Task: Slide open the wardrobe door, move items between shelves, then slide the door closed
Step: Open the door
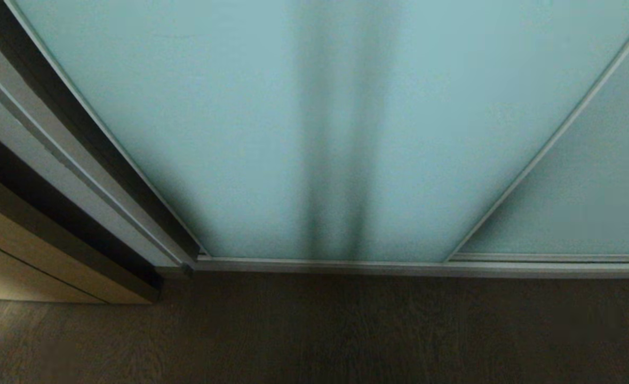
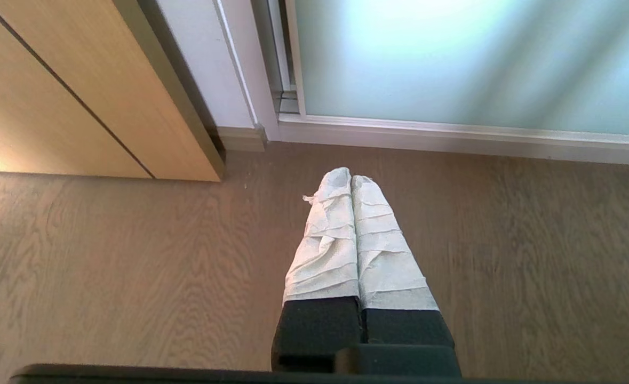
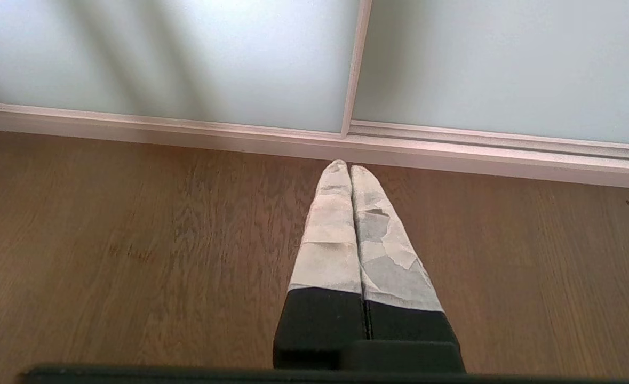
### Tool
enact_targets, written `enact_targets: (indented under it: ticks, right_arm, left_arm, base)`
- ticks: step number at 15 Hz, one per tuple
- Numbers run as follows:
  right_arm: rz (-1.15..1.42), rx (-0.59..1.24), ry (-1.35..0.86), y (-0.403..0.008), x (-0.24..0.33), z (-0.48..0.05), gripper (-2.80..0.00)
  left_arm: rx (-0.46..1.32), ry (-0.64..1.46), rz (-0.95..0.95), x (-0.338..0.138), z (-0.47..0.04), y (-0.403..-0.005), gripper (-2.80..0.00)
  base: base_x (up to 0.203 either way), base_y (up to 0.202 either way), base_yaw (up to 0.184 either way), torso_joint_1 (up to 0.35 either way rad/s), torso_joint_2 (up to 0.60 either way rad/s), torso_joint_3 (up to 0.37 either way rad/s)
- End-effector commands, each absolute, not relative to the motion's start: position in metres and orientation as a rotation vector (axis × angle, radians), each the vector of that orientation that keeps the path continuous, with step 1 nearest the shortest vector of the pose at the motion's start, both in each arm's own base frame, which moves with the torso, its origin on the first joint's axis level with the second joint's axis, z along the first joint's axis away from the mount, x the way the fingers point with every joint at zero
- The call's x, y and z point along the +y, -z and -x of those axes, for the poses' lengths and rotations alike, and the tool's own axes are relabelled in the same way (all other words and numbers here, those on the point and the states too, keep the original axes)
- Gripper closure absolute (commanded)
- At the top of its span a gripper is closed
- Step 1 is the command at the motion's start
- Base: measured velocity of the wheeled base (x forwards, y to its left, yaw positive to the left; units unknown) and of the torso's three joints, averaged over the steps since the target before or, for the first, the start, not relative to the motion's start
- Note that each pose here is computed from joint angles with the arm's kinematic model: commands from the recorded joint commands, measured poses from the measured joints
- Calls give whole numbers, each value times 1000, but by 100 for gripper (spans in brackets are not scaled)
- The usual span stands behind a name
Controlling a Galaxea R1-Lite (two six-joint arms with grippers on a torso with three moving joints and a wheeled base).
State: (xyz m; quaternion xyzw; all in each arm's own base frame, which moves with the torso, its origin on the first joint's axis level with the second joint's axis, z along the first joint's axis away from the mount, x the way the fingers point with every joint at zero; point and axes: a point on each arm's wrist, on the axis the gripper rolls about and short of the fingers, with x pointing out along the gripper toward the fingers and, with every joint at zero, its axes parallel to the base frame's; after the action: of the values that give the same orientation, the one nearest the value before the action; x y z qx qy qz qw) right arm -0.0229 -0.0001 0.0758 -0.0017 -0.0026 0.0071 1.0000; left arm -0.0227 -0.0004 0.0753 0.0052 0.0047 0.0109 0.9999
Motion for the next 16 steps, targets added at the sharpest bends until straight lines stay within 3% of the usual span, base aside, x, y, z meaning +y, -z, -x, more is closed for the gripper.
enact_targets:
  ticks: [1,4,8,12,16]
  right_arm:
    - [5,-9,-15,-76,0,23,0]
    - [3,-9,-15,-76,0,23,0]
    - [3,-9,-15,-76,0,23,0]
    - [3,-9,-15,-76,0,23,0]
    - [5,-9,-15,-76,0,23,0]
  left_arm:
    - [7,-23,-6,0,23,-76,0]
    - [-13,-24,-8,0,25,-82,0]
    - [-138,-62,-7,0,40,-130,0]
    - [-247,-141,3,2,46,-222,0]
    - [-463,-309,30,5,43,-322,0]
  base:
    - [0,0,0,0,0,0]
    - [0,0,0,0,0,0]
    - [0,0,0,0,0,0]
    - [0,0,0,0,0,0]
    - [0,0,0,0,0,0]
